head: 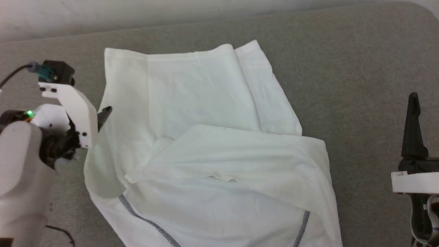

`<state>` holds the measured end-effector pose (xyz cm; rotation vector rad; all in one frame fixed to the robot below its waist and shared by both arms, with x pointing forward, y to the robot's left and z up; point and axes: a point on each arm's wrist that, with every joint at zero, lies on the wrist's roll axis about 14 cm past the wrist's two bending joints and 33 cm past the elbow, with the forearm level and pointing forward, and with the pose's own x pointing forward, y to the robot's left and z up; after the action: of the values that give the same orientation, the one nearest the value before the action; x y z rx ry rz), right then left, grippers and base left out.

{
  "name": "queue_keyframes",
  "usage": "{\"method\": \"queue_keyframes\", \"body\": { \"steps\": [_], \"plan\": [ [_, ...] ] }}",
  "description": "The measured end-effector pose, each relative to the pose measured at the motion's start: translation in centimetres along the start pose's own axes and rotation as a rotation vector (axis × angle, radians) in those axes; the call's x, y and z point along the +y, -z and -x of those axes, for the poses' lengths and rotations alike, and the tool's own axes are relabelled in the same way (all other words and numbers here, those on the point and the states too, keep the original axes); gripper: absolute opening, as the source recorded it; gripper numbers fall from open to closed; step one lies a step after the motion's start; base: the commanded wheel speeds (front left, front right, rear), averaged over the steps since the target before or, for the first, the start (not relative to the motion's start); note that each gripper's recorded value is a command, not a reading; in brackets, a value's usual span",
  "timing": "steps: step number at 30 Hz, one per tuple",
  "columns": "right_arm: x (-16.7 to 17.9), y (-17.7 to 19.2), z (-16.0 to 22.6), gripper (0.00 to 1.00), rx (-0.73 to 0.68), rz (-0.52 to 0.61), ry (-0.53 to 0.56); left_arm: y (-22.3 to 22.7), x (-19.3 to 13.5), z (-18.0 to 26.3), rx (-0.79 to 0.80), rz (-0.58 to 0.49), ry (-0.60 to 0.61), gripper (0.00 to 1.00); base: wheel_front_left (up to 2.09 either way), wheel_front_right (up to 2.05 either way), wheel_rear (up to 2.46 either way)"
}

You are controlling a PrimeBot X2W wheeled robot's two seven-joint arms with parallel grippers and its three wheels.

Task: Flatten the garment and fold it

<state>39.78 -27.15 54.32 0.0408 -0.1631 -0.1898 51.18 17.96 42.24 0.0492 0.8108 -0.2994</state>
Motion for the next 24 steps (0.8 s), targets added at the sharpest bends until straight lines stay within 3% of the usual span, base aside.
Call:
{"method": "queue_keyframes", "body": {
  "steps": [4,16,18,24],
  "plan": [
    [-0.7,1.0,0.1,1.00,0.029,0.006,0.021,1.4,1.0,-1.6,0.110,-0.023,-0.018,1.00,0.00,0.00,0.00],
    [-1.6,4.1,-0.2,1.00,0.105,0.010,0.055,1.8,1.6,-4.7,0.177,-0.017,-0.012,1.00,0.00,0.00,0.00],
    [-1.5,4.4,-0.3,1.00,0.114,0.008,0.052,1.8,1.8,-4.7,0.177,-0.012,-0.013,0.03,0.00,0.00,0.00],
    [-1.1,4.9,-0.6,1.00,0.123,0.013,0.039,1.8,1.9,-4.4,0.160,0.031,0.001,0.00,0.00,0.00,0.00]
  ]
}}
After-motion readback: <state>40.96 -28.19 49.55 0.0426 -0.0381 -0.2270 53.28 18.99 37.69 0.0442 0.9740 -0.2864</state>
